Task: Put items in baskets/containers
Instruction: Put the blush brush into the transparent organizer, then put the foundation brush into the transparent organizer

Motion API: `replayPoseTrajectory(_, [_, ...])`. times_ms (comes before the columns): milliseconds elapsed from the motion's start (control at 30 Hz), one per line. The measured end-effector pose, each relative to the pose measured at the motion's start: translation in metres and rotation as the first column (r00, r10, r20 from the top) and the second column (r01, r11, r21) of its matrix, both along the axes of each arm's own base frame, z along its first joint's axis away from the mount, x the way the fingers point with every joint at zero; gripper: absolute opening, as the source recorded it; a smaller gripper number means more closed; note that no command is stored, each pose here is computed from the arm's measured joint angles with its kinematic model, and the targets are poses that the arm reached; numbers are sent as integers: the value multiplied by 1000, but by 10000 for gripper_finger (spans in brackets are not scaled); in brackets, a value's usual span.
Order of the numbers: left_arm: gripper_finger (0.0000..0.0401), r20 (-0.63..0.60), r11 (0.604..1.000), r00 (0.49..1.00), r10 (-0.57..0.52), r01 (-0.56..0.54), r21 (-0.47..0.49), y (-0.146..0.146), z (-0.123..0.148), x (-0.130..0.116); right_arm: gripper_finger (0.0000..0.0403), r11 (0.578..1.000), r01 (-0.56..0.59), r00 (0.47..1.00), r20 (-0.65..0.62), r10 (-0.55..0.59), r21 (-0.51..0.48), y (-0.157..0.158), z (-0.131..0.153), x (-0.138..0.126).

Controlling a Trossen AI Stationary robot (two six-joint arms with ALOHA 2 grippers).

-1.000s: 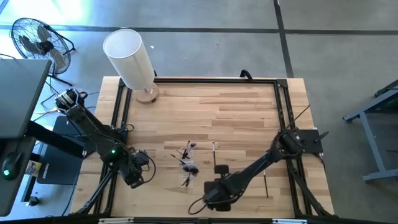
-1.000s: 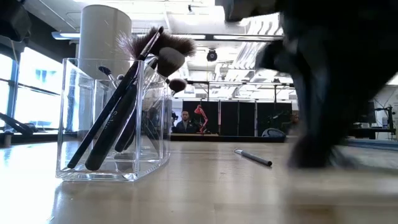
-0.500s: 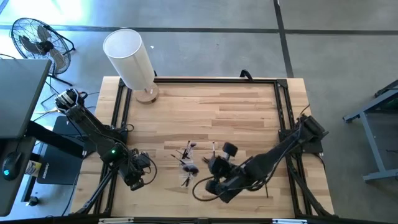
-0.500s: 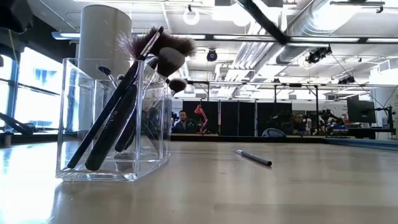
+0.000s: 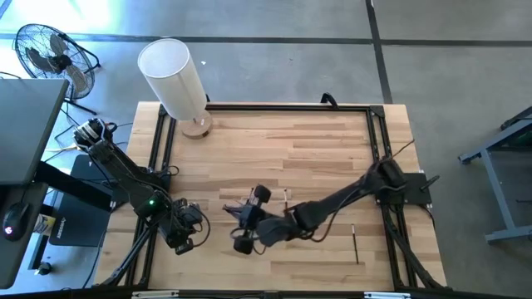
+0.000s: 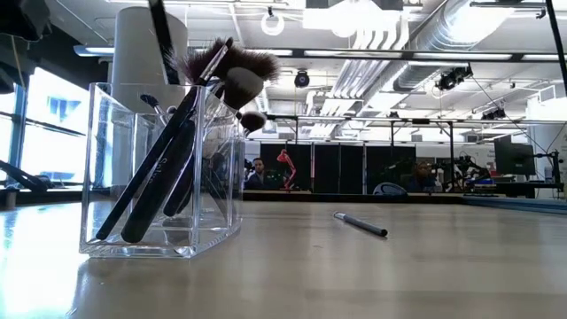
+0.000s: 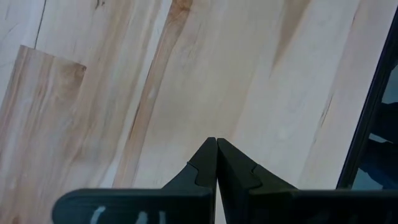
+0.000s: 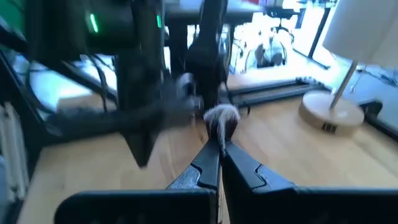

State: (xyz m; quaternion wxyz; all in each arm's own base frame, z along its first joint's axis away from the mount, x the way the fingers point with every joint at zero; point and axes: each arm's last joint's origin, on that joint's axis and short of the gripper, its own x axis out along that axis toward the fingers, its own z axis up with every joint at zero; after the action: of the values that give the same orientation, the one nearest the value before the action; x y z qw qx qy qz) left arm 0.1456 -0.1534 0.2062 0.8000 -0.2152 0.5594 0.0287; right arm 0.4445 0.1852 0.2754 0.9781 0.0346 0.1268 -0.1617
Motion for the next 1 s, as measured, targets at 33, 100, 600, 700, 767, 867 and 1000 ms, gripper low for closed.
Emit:
replayPoseTrajectory(33, [1,-1,1000,1000,1,-1,-1,0,0,0,0,1000,5,1000,-12,-5,3,1,-7,2])
replayPoseTrajectory(100, [1,-4,1000,1000,0,0,-6,0,0,0,0,1000,12,999,-37,-12,-5,1,-18,5])
replayPoseTrajectory(600, [1,17,1000,1000,1,-1,-15,-1,1,1,8,997,83,975,-205,-83,-4,0,-58,5])
replayPoseTrajectory(700, [1,17,1000,1000,1,-1,-14,-1,1,1,24,999,53,976,-211,-49,12,0,-55,4])
replayPoseTrajectory(767, [1,17,1000,1000,4,-4,-15,-1,1,1,37,999,27,973,-230,-19,31,1,-56,4])
replayPoseTrajectory(867, [1,14,1000,1000,18,-18,-21,-1,1,1,58,998,5,966,-257,10,57,1,-58,2])
replayPoseTrajectory(1000, [1,7,998,999,51,-50,-34,-1,1,1,84,998,-18,950,-310,34,53,0,-54,-4])
